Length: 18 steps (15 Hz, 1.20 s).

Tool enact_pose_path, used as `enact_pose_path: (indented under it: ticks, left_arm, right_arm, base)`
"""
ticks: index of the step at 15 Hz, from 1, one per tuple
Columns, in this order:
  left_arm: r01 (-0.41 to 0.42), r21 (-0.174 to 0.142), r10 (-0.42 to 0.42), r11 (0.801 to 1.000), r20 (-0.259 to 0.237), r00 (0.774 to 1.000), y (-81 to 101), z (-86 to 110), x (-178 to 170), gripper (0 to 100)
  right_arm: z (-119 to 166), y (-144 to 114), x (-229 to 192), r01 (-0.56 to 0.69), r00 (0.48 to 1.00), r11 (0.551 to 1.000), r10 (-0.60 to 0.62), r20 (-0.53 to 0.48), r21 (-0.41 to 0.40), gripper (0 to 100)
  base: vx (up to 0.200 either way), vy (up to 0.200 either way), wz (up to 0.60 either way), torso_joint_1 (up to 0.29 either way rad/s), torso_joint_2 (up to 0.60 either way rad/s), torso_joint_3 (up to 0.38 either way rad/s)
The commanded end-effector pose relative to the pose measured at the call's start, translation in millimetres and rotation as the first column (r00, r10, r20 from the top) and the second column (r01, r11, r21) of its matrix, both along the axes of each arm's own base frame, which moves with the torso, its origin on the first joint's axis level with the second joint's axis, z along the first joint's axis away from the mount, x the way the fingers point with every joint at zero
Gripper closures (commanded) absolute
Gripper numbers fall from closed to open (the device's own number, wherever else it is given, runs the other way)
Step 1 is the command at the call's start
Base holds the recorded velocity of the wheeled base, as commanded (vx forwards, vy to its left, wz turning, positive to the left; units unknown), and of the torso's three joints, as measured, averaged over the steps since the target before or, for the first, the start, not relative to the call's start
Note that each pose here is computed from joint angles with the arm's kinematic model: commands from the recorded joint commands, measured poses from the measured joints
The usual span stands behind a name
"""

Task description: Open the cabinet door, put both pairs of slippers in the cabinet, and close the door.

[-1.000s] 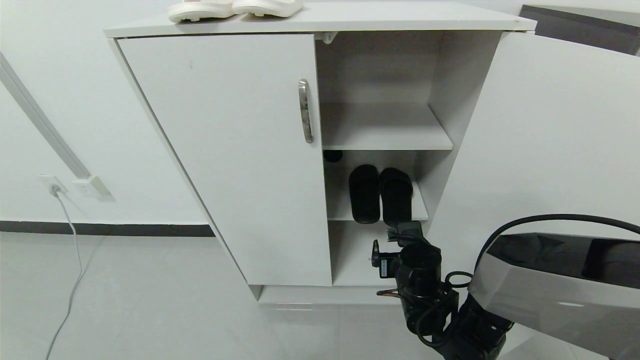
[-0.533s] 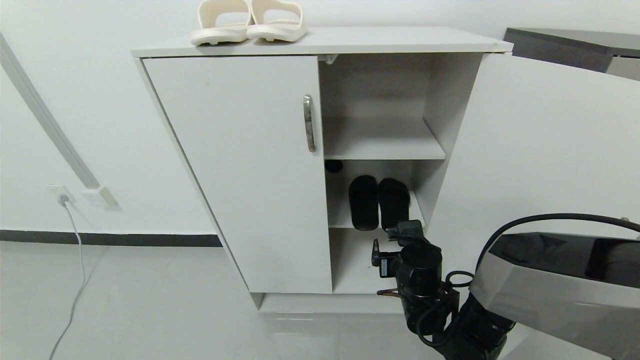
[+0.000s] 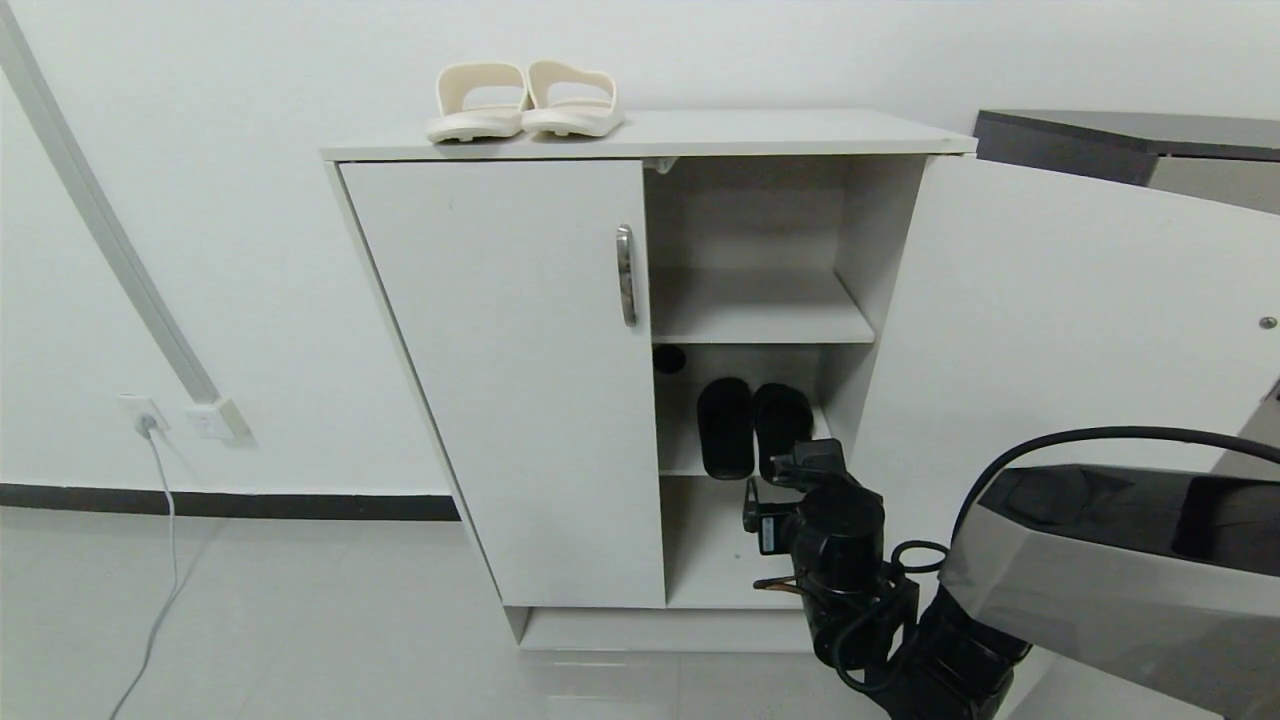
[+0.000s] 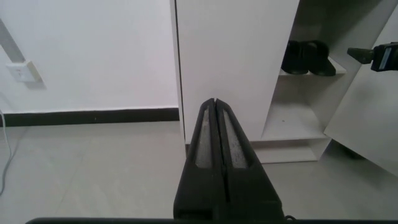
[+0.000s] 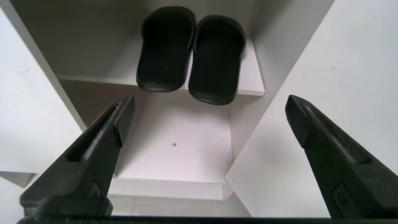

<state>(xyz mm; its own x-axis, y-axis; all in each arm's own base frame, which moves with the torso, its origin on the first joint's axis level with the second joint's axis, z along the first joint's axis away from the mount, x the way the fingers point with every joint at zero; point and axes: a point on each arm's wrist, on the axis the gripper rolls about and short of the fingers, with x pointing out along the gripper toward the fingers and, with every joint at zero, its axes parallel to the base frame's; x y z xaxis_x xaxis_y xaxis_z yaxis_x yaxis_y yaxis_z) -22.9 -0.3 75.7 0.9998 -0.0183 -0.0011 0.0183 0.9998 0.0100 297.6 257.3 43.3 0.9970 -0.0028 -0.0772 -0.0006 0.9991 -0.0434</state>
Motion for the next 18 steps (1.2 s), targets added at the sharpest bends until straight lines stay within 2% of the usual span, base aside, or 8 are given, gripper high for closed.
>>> enact_pose_path:
  ticks: [1, 10, 18]
  left_arm:
    - [-0.001, 0.001, 0.001, 1.0, 0.0, 1.0, 0.0, -0.1, 0.0, 100]
    - [0.0, -0.001, 0.0, 1.0, 0.0, 1.0, 0.0, -0.1, 0.0, 100]
    - [0.0, -0.001, 0.0, 1.0, -0.002, 1.0, 0.0, 0.0, 0.1, 100]
  right_arm:
    - [2.2, 0.2, -0.5, 0.0, 1.0, 1.0, 0.0, 0.005, 0.004, 0]
    - [-0.4, -0.7, -1.4, 0.0, 1.0, 1.0, 0.0, -0.003, -0.003, 0]
    - [-0.3, -0.6, -1.4, 0.0, 1.0, 1.0, 0.0, -0.002, -0.003, 0]
  base:
    - [0.0, 0.0, 0.0, 0.0, 0.0, 0.0]
    - [0.0, 0.0, 0.0, 0.0, 0.0, 0.0]
    - [0.0, 0.2, 0.0, 0.005, 0.0, 0.001]
